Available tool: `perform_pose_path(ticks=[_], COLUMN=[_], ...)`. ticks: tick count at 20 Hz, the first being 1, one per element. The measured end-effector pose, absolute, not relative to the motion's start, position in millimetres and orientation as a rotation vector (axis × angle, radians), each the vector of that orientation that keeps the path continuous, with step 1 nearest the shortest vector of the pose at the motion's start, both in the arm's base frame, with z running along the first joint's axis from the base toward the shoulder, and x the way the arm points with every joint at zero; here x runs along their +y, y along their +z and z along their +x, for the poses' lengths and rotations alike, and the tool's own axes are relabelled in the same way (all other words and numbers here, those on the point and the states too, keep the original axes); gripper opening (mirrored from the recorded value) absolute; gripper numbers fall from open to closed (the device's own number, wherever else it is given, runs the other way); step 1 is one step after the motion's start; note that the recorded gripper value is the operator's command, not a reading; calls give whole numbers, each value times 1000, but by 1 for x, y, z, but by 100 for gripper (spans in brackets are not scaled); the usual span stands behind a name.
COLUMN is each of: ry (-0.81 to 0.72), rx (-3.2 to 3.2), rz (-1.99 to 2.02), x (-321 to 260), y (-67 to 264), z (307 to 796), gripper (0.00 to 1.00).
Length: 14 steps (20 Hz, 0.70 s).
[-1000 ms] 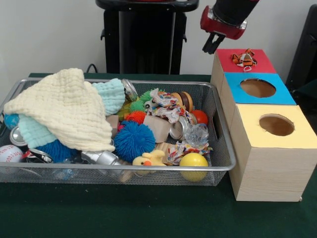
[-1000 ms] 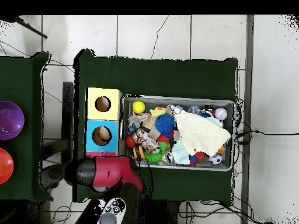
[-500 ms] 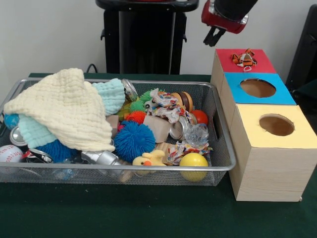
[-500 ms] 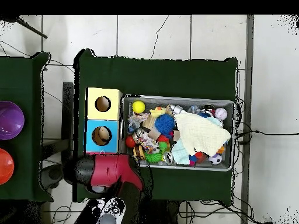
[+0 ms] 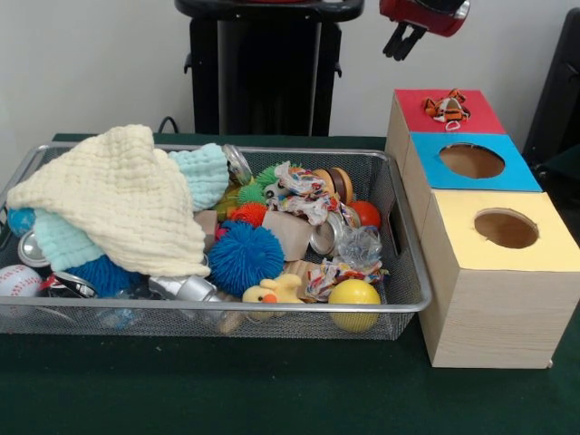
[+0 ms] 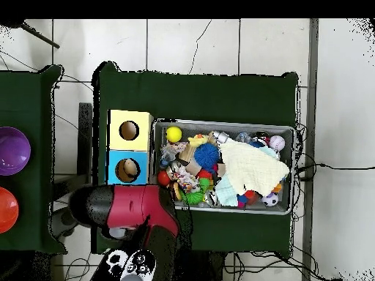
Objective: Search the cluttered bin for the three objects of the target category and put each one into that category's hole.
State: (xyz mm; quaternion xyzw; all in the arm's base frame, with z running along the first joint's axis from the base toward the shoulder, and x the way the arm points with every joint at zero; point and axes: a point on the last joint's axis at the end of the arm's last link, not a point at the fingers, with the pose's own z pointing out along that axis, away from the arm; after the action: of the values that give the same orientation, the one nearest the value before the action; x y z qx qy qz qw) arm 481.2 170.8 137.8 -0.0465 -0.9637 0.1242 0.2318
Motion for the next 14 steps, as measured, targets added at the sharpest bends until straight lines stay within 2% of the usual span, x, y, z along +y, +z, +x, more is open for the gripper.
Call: perform_pose_path(ticks=[5, 14], ry=[333, 299], rx=[-2692, -2705], rz=[-137, -175], x=[169, 166], y=[151, 157], z=[499, 507], gripper=[0, 0])
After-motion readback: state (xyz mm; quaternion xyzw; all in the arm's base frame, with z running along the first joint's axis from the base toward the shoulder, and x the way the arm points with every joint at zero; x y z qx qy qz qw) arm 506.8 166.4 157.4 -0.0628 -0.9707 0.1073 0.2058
